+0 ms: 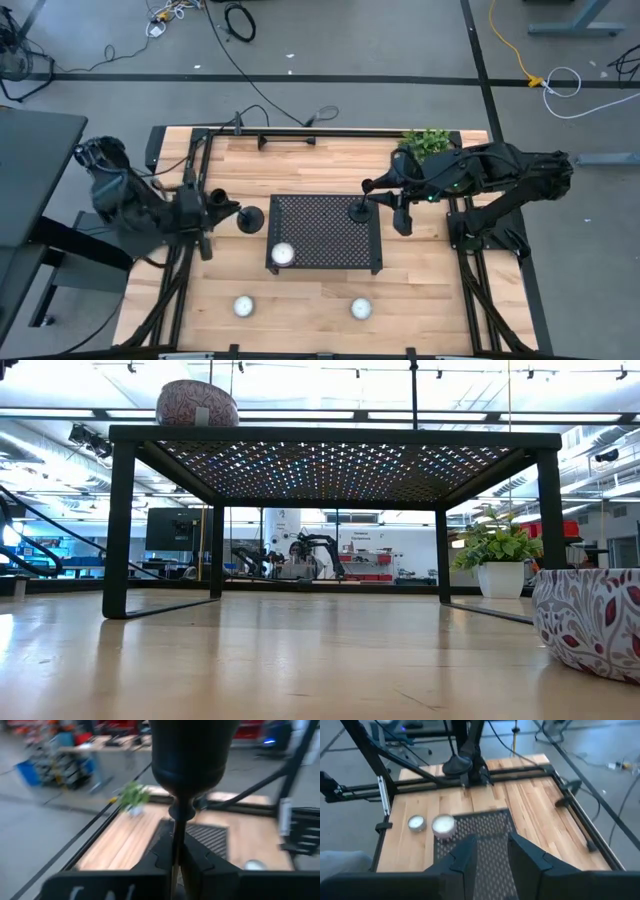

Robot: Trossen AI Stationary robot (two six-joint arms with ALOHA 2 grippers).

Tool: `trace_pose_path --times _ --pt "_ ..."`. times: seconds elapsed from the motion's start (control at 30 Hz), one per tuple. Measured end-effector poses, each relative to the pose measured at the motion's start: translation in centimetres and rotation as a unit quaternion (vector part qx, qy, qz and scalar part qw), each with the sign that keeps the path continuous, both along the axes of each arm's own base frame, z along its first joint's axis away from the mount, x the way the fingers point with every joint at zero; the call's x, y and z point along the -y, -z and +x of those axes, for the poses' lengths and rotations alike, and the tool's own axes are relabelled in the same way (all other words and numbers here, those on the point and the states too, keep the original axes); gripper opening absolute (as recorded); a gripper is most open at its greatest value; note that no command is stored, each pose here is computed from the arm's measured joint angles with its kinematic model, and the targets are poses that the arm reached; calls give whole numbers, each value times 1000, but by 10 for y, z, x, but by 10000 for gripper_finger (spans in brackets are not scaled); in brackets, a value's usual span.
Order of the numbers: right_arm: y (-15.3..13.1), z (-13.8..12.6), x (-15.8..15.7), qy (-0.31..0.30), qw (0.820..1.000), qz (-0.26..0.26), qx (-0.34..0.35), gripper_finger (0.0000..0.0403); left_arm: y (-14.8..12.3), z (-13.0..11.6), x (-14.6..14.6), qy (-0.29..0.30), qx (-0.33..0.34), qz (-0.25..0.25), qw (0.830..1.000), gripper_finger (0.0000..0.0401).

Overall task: Pick & Place candle stick holders
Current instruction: Put the bottom black candle holder on the shelf aligned with the other black candle holder

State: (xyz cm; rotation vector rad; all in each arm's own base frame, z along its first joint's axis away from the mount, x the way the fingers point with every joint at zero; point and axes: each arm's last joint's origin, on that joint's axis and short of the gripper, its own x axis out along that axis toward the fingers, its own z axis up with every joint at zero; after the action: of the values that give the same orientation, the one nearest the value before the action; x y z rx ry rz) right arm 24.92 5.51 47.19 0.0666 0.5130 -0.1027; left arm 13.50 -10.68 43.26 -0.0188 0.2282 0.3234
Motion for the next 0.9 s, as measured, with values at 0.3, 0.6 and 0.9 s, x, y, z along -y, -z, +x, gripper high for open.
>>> trace_pose_path --times 0.3,0.6,0.9 --pt "-4 43 -12 -43 994 -35 97 107 -40 12 -4 85 75 26 993 14" --pt "-2 71 -18 -57 984 -62 155 107 -47 37 -13 142 110 22 984 14" --pt "11 97 -17 -49 983 -73 163 107 -40 74 -20 179 113 16 977 14"
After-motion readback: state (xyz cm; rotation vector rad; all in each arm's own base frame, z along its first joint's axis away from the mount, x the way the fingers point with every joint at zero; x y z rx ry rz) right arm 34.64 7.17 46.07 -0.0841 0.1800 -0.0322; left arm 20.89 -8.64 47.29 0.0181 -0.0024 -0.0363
